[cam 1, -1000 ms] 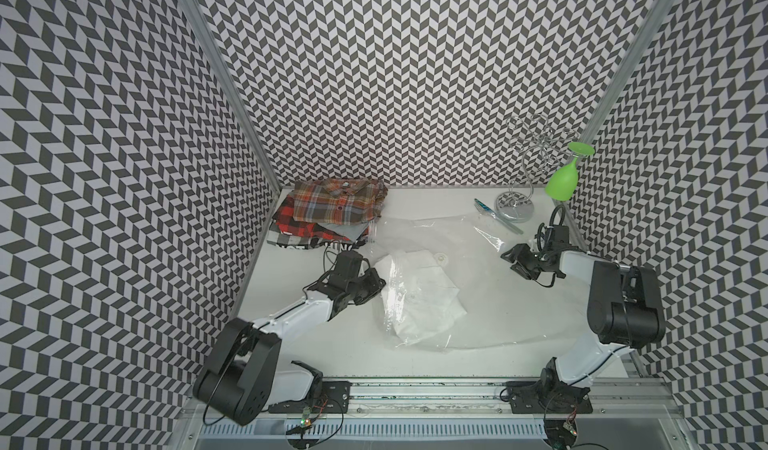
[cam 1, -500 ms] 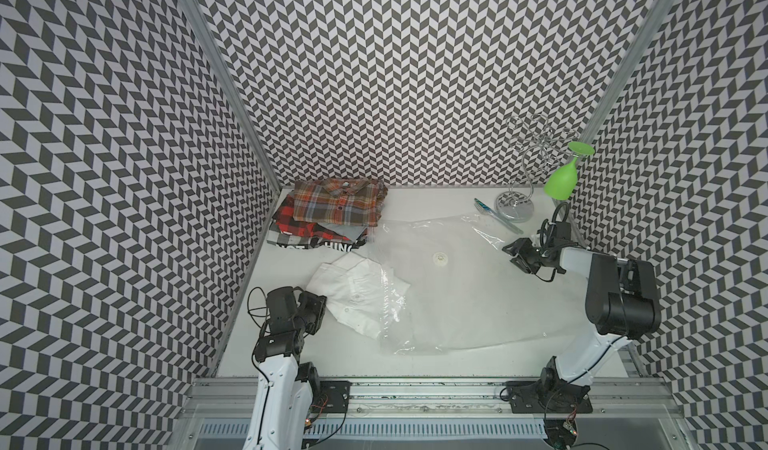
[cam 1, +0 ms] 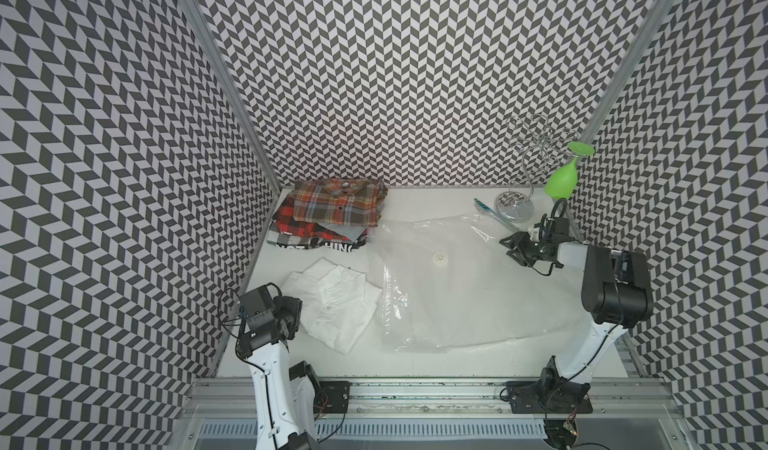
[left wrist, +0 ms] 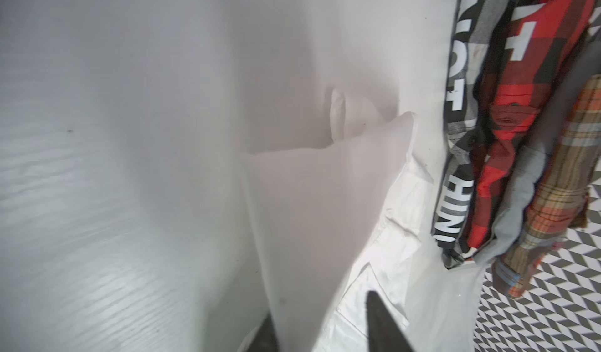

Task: Take the shirt out of the vacuum bag
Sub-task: Place the shirt at the center of the board, then pick up the shirt from the center of the board, then place the shirt at the corner of the board, then reset both arms

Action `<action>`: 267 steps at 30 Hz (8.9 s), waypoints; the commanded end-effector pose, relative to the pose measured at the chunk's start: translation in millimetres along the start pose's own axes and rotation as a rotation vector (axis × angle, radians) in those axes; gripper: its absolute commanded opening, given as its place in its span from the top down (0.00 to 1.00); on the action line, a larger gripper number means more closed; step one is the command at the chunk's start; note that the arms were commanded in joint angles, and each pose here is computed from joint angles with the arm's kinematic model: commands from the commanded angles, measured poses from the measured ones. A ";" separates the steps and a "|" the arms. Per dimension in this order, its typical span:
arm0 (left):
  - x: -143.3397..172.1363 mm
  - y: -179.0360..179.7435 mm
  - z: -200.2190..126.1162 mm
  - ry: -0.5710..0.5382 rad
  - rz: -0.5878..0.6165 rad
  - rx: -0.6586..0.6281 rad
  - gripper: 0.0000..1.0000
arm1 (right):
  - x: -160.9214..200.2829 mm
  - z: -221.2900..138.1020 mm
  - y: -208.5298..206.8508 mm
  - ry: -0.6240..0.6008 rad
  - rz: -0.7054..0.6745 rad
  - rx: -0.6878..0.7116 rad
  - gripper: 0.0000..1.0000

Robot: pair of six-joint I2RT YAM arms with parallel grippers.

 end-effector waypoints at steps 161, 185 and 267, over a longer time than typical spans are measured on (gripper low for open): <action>30.8 -376.7 10.6 -0.227 1.748 0.192 1.00 | 189.0 -51.4 233.0 0.278 -0.988 -0.413 0.07; 132.6 -357.9 91.8 0.047 1.929 0.233 1.00 | 197.3 -54.6 224.1 0.285 -0.973 -0.424 0.06; 46.6 -120.6 70.3 -0.664 1.207 0.747 0.01 | 67.0 -128.1 33.5 -1.075 -0.825 0.370 0.00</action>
Point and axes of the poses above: each gripper's point midway between its finger pads, its own z axis out along the fingers, its own y axis along the line the jaws close on, x = y × z, the point moved 6 cm from there along -z, back along the fingers, and after that the axes turned 6 degrees about -z, right-handed, at the moved point
